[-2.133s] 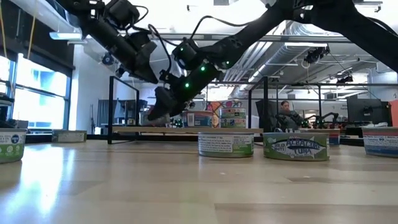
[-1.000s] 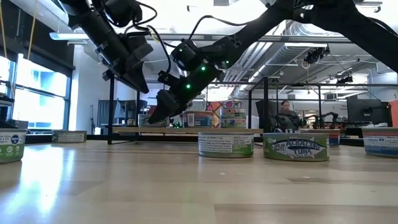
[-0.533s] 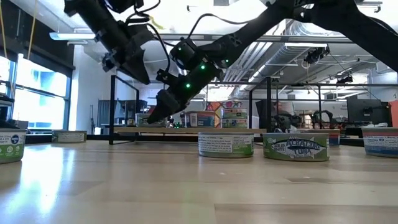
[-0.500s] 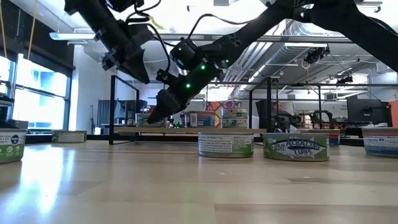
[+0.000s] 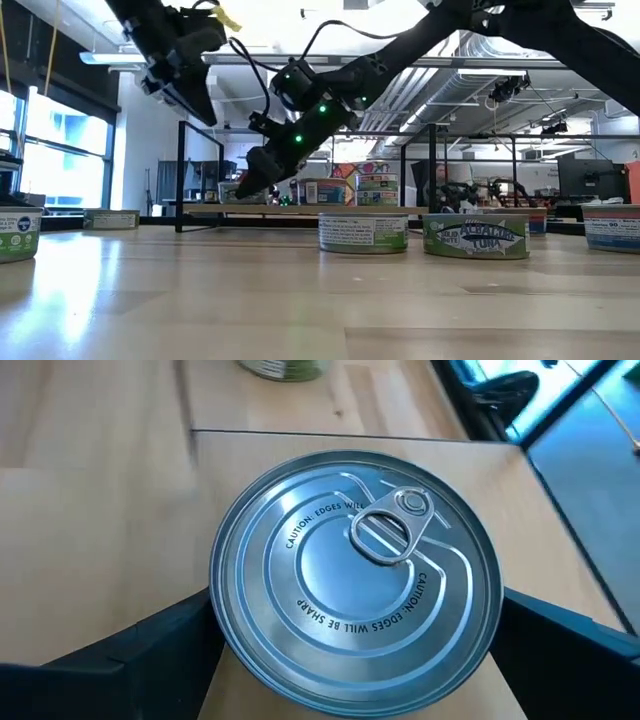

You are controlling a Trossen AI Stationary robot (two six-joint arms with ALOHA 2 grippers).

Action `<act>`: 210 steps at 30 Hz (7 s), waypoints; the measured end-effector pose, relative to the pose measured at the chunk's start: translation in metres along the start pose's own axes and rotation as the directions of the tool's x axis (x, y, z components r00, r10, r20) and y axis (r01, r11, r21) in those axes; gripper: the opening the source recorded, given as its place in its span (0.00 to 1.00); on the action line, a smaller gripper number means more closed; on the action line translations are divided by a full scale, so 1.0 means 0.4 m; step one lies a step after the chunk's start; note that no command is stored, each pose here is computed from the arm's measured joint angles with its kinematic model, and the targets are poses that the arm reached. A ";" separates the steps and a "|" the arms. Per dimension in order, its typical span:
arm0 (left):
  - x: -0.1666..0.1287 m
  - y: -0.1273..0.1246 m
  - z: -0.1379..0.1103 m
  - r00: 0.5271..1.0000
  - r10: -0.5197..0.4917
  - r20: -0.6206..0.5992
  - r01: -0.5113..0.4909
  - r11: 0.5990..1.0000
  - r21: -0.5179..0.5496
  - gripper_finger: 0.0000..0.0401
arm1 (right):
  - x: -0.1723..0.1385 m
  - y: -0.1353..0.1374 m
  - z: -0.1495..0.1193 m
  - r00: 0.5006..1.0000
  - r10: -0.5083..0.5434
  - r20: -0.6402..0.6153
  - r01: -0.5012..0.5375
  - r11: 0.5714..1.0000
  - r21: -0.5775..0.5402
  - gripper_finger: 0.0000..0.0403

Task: Stack canned seafood by type on shelf
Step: Put the green tuna can on the shelf, then put the green-white tuna can on the shelf

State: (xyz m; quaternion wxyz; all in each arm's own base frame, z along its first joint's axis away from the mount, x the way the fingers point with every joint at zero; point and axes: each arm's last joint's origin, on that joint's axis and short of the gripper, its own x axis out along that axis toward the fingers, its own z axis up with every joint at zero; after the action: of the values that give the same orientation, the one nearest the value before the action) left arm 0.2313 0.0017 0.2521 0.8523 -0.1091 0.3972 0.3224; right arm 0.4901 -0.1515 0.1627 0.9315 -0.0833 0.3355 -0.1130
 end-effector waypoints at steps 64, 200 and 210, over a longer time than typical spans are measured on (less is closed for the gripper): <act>0.273 0.152 -0.108 0.986 0.055 0.158 -0.022 0.979 -0.205 0.00 | -0.043 0.010 0.004 0.987 0.126 -0.100 -0.128 0.992 -0.020 0.99; -0.197 -0.300 -0.410 0.955 -0.246 -0.165 0.269 0.953 0.138 0.00 | -0.620 0.525 -0.348 0.958 -0.090 0.272 0.028 0.974 0.224 0.18; -0.203 -0.244 -0.537 0.963 -0.190 -0.190 0.174 0.980 -0.095 0.00 | -0.615 0.518 -0.344 0.956 -0.102 0.275 0.035 0.971 0.237 0.18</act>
State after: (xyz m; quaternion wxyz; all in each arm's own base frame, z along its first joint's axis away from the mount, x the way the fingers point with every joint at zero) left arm 0.1244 -0.2059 0.1640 0.8297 -0.2095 0.4555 0.2454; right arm 0.2490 0.1021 0.1594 0.9689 -0.0023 0.1795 -0.1702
